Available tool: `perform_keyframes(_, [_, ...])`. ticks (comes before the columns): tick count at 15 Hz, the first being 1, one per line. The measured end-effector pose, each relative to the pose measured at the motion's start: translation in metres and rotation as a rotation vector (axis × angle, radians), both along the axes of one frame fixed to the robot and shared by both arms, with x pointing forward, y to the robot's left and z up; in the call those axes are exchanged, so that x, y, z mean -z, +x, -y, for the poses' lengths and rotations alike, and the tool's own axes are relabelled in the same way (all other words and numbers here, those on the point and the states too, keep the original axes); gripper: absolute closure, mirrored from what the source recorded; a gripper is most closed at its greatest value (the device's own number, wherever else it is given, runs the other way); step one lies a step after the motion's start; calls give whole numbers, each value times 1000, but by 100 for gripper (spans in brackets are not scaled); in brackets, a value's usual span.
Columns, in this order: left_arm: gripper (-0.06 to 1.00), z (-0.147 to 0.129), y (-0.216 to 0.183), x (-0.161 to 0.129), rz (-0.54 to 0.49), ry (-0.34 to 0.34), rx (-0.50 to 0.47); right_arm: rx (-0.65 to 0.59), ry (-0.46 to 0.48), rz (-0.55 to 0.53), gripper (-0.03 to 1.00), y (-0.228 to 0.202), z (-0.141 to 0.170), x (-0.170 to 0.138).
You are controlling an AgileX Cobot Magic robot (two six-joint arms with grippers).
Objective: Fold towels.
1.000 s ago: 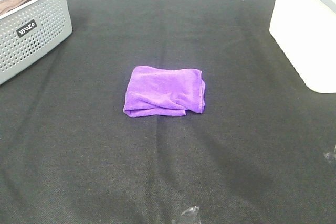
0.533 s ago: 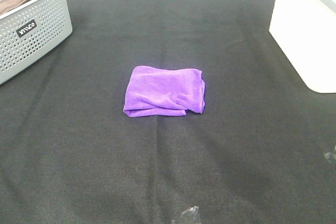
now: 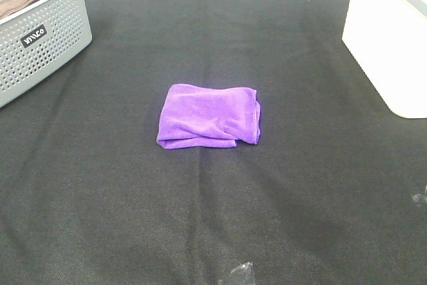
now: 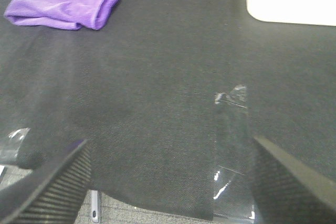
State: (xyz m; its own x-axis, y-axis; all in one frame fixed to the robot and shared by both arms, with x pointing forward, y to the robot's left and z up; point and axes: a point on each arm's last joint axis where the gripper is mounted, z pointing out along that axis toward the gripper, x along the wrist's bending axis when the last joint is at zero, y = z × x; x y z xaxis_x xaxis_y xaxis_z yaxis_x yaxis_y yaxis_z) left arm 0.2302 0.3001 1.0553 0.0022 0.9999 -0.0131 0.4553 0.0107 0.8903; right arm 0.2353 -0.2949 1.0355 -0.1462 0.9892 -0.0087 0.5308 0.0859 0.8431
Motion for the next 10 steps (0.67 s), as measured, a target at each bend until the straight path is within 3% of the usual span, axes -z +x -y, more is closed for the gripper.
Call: perform_keyframes(10, [13,0,0,0,0,0,0,-3,5,0,20,0,0,0])
